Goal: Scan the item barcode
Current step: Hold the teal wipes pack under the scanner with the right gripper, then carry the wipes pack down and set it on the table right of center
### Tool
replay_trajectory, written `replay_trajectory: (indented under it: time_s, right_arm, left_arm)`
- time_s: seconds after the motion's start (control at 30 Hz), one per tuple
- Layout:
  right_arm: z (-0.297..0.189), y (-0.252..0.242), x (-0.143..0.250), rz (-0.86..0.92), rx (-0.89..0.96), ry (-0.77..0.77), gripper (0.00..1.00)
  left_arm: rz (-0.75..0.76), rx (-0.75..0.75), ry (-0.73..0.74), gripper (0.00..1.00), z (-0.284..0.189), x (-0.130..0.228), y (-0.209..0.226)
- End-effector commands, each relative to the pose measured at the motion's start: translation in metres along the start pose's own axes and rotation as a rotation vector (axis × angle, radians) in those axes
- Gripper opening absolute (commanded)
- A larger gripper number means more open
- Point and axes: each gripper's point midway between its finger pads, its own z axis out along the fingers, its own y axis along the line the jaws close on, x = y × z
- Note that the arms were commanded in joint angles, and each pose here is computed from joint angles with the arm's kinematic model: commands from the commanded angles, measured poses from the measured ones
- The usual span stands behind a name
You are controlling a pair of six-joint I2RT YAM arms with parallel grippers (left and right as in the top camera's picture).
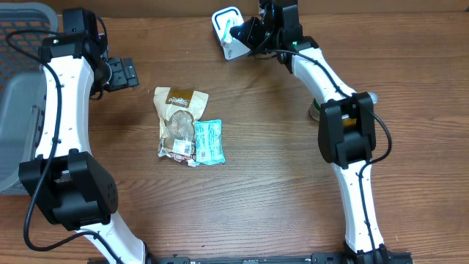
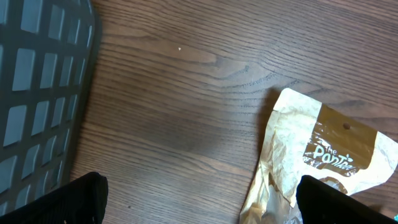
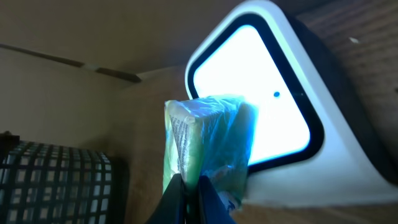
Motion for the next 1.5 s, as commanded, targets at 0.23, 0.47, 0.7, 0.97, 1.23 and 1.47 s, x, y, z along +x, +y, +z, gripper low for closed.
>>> replay_trajectory:
  time_s: [0.23, 0.47, 0.7, 0.97, 1.23, 1.47]
  right_arm:
    - [-0.107, 0.09, 0.005, -0.242, 0.079, 0.089, 0.04]
    - [-0.139, 0.016, 0.075, -0.199, 0.385, 0.38, 0.04]
    - [-0.186, -0.054, 0.124, -0.139, 0.764, 0.573, 0.04]
    - [-0.217, -0.106, 0.153, -0.136, 0.998, 0.69, 0.04]
    - [-0.224, -0.12, 0.156, -0.15, 1.061, 0.697, 0.05]
    - [-0.226, -0.122, 0.154, -0.161, 1.079, 0.689, 0.37]
  left_arm:
    - [0.024, -0.004, -0.022, 1.0, -0.007, -0.004, -0.002]
    - [0.024, -0.004, -0.022, 1.0, -0.007, -0.004, -0.002]
    - [0.024, -0.004, -0.022, 0.99, -0.007, -0.004, -0.002]
    - [0.024, -0.004, -0.022, 1.0, -0.007, -0.004, -0.002]
    - [0.024, -0.004, -0.022, 0.99, -0.007, -0.004, -0.002]
    - [0.024, -0.004, -0.022, 1.0, -0.007, -0.004, -0.002]
